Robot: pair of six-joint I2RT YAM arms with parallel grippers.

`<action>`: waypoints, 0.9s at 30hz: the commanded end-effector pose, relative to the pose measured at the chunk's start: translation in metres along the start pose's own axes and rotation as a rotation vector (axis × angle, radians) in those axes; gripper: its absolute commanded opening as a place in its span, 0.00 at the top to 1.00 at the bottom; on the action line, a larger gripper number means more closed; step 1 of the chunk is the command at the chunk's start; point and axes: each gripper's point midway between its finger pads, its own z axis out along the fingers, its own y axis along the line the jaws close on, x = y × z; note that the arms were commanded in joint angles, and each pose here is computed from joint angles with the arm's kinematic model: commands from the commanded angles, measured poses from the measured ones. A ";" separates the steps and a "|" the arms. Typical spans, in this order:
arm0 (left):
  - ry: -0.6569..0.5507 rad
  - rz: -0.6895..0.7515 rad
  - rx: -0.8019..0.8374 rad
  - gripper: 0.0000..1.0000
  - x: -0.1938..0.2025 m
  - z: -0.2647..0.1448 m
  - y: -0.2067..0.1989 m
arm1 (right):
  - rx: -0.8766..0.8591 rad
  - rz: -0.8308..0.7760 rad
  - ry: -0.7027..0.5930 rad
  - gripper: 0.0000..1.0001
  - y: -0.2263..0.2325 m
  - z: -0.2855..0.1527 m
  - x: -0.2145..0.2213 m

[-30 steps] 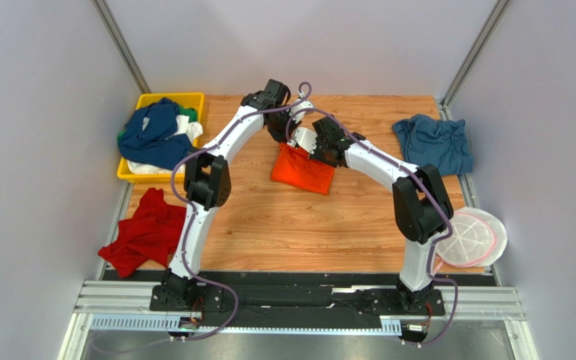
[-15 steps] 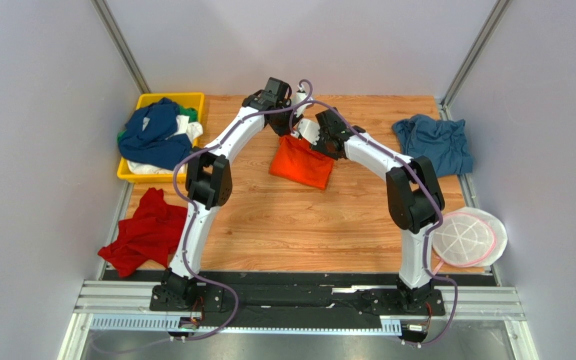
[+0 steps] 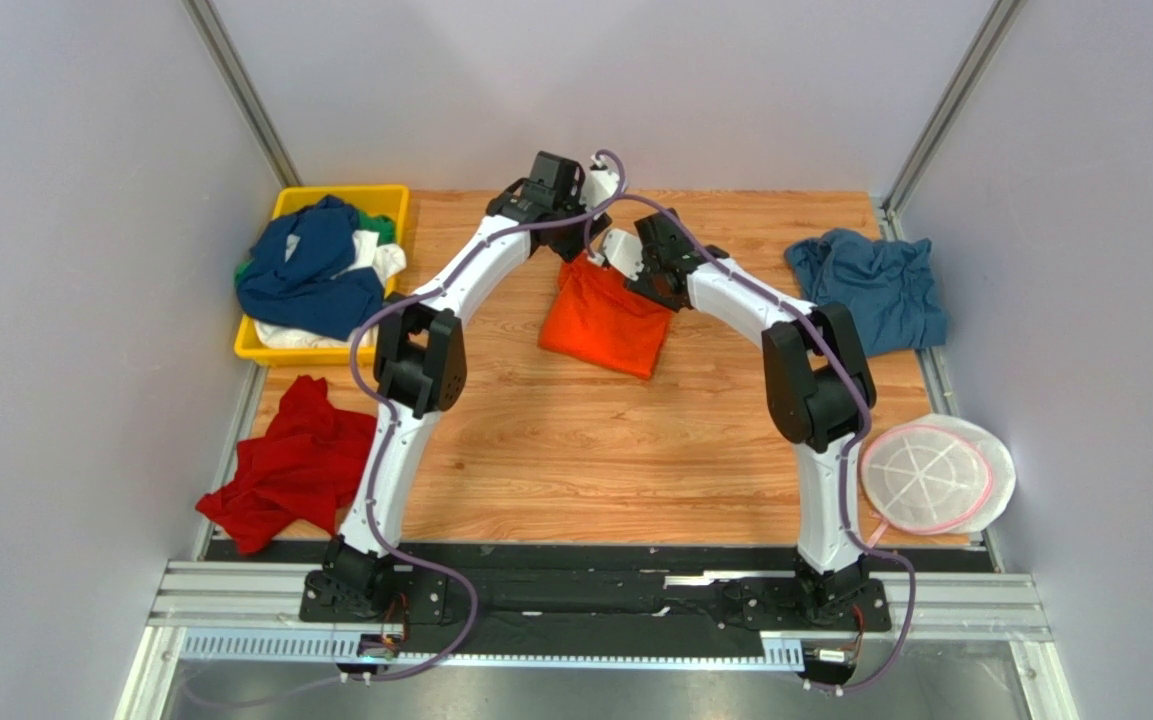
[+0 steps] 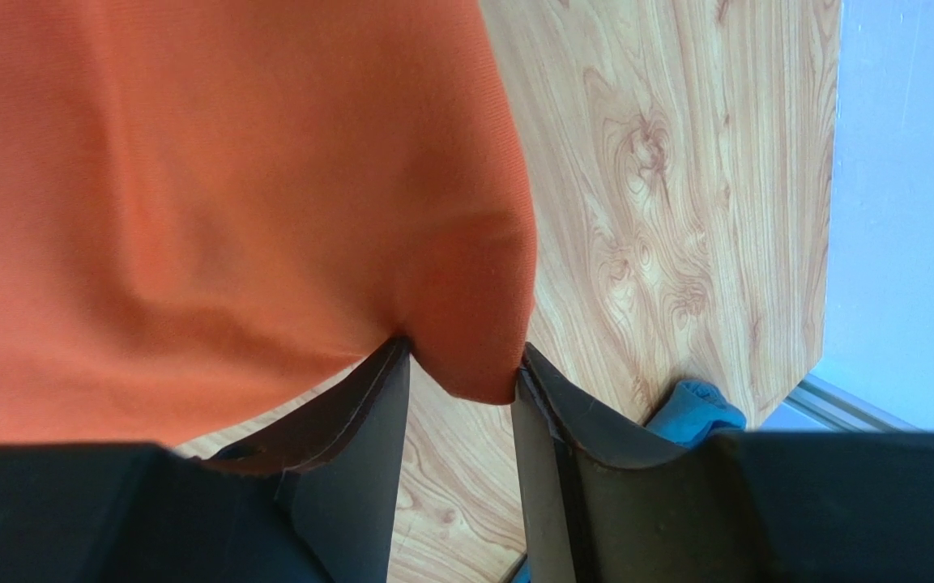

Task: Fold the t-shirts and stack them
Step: Fold the long partially folded tshirt into a neat square, then smooth out wrinkles on the folded tshirt

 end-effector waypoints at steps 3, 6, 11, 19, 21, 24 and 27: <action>-0.101 -0.022 -0.106 0.37 -0.034 -0.008 0.028 | 0.083 0.013 -0.008 0.59 -0.028 0.006 -0.006; -0.086 -0.025 -0.090 0.37 -0.029 -0.009 0.023 | 0.088 0.016 0.014 0.59 -0.029 0.009 0.002; -0.064 -0.040 -0.041 0.37 -0.019 -0.019 0.010 | 0.111 0.035 0.040 0.58 -0.036 0.007 0.011; -0.034 -0.063 0.064 0.37 -0.009 -0.033 -0.014 | 0.093 0.143 -0.046 0.50 -0.043 -0.028 -0.005; -0.017 -0.063 0.079 0.37 -0.004 -0.029 -0.017 | 0.083 0.161 -0.059 0.48 -0.042 -0.033 -0.006; -0.007 -0.067 0.079 0.37 -0.001 -0.026 -0.017 | 0.072 0.199 -0.083 0.47 -0.042 -0.043 -0.009; -0.011 -0.076 0.071 0.37 -0.003 -0.027 -0.016 | 0.059 0.217 -0.104 0.46 -0.037 -0.050 -0.012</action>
